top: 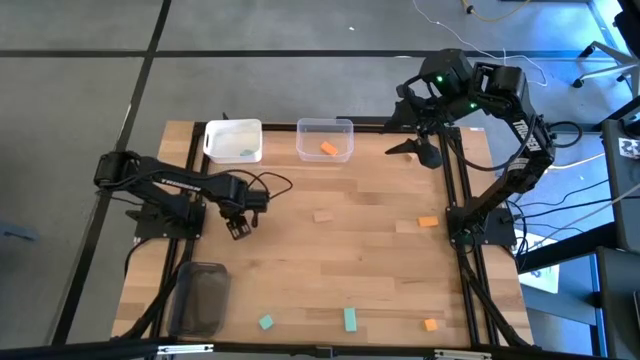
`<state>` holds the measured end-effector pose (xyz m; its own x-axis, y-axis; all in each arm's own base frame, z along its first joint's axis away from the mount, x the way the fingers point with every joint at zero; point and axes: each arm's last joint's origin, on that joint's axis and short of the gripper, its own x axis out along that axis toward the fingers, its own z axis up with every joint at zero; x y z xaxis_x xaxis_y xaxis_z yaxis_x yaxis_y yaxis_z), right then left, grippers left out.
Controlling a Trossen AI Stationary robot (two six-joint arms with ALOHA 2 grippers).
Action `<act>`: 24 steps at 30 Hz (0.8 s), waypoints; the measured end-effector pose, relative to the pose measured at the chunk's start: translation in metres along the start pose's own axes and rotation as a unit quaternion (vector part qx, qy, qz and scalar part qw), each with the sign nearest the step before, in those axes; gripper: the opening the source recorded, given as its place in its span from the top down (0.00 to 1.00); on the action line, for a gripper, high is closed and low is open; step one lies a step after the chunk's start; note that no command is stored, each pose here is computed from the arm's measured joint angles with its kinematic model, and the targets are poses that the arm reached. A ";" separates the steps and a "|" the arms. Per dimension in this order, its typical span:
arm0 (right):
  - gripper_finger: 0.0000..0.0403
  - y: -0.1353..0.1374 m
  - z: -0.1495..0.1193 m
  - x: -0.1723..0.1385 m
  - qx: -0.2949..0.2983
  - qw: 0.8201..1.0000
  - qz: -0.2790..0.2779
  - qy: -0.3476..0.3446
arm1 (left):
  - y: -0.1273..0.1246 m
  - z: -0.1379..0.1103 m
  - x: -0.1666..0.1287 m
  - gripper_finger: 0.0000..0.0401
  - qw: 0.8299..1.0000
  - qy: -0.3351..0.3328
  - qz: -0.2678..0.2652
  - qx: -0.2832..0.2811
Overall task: Sort & place blocks by color
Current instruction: Put the bottom left brown block into the black bin
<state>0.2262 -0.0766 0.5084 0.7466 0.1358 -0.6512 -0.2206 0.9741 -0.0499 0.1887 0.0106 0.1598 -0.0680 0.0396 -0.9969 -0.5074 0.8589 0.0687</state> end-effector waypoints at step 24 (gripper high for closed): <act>0.39 0.000 0.000 0.000 0.000 1.000 0.000 0.000 | -0.006 0.009 0.025 0.53 0.999 0.022 0.021 -0.014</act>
<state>0.2261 -0.0767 0.5084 0.7460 0.1357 -0.6520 -0.2203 0.9742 -0.0493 0.1975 0.0114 0.1345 -0.1264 0.0520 -0.9906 -0.5280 0.8419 0.1115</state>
